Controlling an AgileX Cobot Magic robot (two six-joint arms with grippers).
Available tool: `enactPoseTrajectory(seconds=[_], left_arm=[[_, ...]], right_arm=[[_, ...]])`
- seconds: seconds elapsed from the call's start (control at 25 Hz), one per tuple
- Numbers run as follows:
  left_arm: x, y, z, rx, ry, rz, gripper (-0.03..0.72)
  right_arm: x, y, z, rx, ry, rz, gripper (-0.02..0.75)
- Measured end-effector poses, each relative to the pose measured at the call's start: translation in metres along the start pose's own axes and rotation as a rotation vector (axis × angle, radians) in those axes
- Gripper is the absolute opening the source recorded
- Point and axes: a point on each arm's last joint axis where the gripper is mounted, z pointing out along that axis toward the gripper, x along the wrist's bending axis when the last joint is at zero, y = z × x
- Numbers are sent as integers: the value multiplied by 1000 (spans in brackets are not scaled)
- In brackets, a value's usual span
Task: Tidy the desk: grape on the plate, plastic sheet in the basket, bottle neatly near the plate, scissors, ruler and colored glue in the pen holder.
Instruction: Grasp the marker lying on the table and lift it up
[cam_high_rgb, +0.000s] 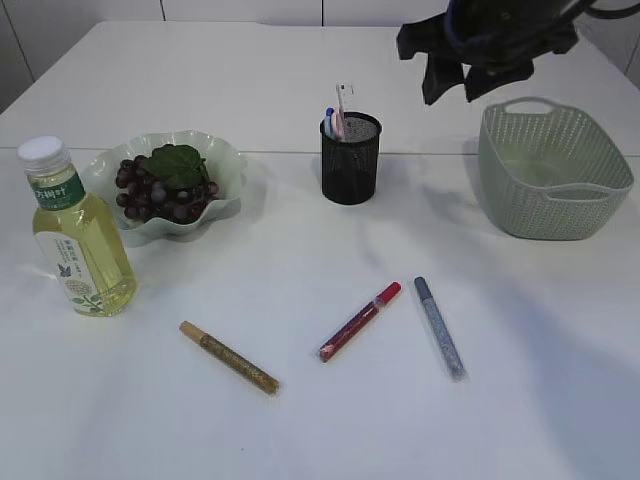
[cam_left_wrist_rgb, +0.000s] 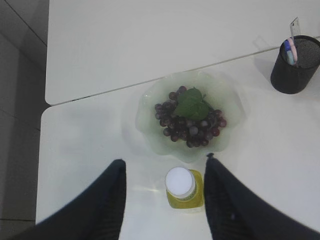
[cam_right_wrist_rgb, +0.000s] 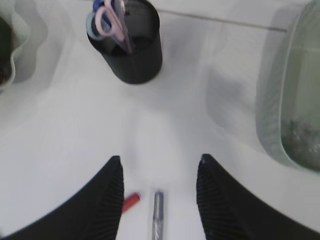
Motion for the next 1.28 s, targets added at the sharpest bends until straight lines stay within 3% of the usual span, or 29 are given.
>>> enactPoseTrajectory(seconds=[0.24, 0.68, 1.28], left_arm=[[-1, 0, 0, 2, -15, -5, 372], [-3, 0, 0, 5, -30, -10, 372], [-6, -1, 0, 11, -71, -22, 372]], right_arm=[[-5, -16, -23, 234, -47, 1, 384], [0, -19, -25, 272, 3, 30, 384], [8, -77, 49, 590, 68, 104, 384]])
